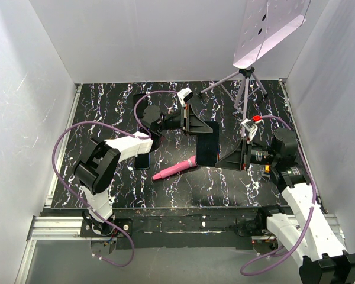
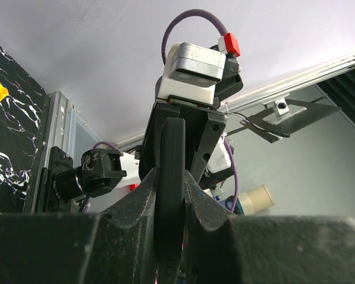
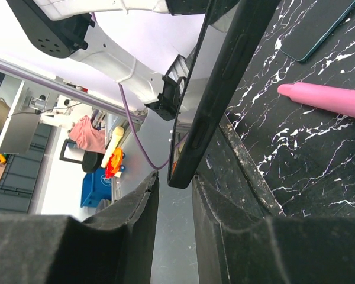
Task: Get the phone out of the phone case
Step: Remove the phone case from the phone.
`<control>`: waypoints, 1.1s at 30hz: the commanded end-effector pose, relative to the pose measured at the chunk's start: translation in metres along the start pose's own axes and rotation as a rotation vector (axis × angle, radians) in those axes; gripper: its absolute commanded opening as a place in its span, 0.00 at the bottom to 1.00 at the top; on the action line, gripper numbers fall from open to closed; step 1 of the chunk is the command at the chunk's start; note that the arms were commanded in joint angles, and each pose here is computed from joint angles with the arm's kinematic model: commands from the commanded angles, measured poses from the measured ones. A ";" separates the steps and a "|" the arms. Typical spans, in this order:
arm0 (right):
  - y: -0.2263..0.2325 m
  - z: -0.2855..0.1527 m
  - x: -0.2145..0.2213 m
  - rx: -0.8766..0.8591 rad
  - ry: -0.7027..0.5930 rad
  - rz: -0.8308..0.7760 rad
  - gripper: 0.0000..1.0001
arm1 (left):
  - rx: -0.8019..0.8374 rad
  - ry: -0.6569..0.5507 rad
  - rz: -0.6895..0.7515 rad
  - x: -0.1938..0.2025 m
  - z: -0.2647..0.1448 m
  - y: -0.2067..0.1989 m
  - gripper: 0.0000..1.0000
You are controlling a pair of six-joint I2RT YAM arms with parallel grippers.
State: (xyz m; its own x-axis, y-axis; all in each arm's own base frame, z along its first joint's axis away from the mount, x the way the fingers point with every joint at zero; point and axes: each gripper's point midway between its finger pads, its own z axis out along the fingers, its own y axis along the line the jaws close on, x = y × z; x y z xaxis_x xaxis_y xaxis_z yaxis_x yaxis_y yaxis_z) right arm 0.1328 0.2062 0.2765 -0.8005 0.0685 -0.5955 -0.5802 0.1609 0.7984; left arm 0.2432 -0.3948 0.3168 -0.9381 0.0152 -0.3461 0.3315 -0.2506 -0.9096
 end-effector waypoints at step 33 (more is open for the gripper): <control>0.041 0.046 -0.048 0.211 -0.085 -0.699 0.01 | 0.190 0.111 -0.089 0.024 0.007 -0.052 0.00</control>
State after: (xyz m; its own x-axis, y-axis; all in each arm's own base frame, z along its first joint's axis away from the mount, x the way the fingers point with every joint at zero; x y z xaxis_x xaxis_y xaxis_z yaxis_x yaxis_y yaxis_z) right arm 0.1119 0.2605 0.2891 -0.4645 -0.1629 -0.8705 -0.8773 0.2189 0.4272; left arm 0.2125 -0.3886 0.3376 -0.9421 0.1875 -0.2779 0.2025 -0.3421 -0.9176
